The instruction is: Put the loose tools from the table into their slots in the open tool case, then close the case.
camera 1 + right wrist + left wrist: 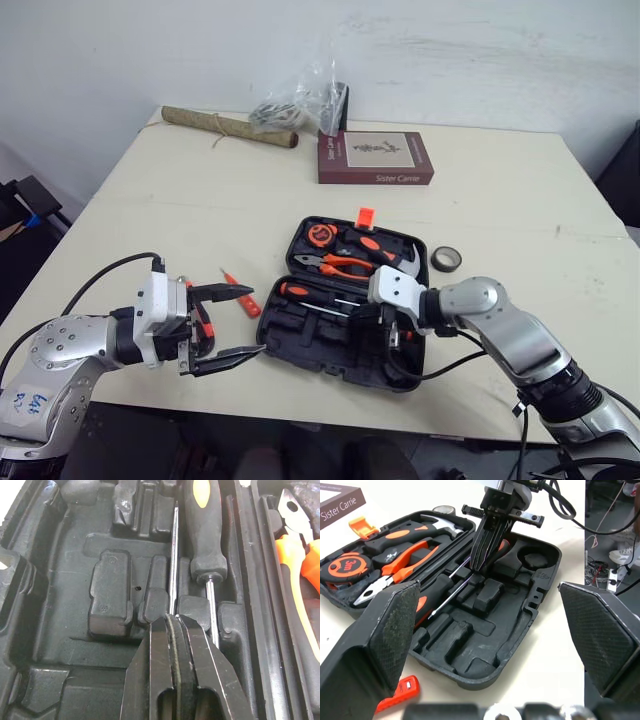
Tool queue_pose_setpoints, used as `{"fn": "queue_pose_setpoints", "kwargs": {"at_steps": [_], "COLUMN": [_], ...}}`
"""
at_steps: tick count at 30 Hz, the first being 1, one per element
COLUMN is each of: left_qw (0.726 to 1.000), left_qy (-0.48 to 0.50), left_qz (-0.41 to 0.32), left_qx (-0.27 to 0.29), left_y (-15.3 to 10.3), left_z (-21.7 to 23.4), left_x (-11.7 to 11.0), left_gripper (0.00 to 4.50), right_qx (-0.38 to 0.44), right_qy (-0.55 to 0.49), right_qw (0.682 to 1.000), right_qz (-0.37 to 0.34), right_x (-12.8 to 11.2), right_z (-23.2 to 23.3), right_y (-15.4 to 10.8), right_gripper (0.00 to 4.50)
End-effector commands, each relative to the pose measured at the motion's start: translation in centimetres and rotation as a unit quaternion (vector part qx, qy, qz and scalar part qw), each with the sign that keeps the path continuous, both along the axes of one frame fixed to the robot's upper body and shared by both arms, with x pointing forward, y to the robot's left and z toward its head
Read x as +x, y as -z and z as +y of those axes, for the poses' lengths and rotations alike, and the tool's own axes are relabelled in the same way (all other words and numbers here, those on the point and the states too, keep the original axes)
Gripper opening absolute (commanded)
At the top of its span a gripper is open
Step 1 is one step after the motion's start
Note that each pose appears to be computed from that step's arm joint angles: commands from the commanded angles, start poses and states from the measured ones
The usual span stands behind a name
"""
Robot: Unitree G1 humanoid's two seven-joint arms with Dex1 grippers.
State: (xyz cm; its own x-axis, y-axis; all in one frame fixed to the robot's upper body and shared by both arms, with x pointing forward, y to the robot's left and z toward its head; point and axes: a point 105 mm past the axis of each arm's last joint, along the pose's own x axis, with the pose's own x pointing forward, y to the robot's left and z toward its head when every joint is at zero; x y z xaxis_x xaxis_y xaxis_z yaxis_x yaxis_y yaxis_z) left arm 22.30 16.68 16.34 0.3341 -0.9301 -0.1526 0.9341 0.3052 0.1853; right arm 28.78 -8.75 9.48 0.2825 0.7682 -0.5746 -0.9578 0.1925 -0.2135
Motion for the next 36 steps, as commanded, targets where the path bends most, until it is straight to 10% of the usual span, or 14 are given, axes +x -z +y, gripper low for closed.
{"fn": "queue_pose_setpoints", "kwargs": {"at_steps": [1, 17, 27, 36], "left_qw": [1.0, 0.999, 0.984, 0.88], "left_qy": [-0.001, -0.016, -0.171, -0.472], "left_qz": [-0.003, -0.037, -0.054, -0.04], "left_qx": [0.006, -0.019, 0.008, 0.04], "left_y": [-0.1, -1.4, -2.1, 0.0], "left_z": [0.2, 1.0, 9.1, 24.1], "left_x": [0.0, 0.4, 0.2, -5.1], "left_gripper": [4.5, 4.5, 4.5, 4.5], "right_qx": [-0.107, 0.206, 0.23, 0.105], "right_qy": [0.085, -0.032, 0.036, 0.237], "right_qw": [0.984, 0.976, 0.962, 0.946], "right_qz": [0.116, -0.057, -0.143, -0.193], "right_x": [-0.9, -0.9, -2.9, -6.1], "right_z": [-5.1, -2.7, -10.6, -25.0], "right_y": [6.7, -5.1, -8.0, -4.0], "right_gripper": [0.02, 0.02, 4.42, 4.47]}}
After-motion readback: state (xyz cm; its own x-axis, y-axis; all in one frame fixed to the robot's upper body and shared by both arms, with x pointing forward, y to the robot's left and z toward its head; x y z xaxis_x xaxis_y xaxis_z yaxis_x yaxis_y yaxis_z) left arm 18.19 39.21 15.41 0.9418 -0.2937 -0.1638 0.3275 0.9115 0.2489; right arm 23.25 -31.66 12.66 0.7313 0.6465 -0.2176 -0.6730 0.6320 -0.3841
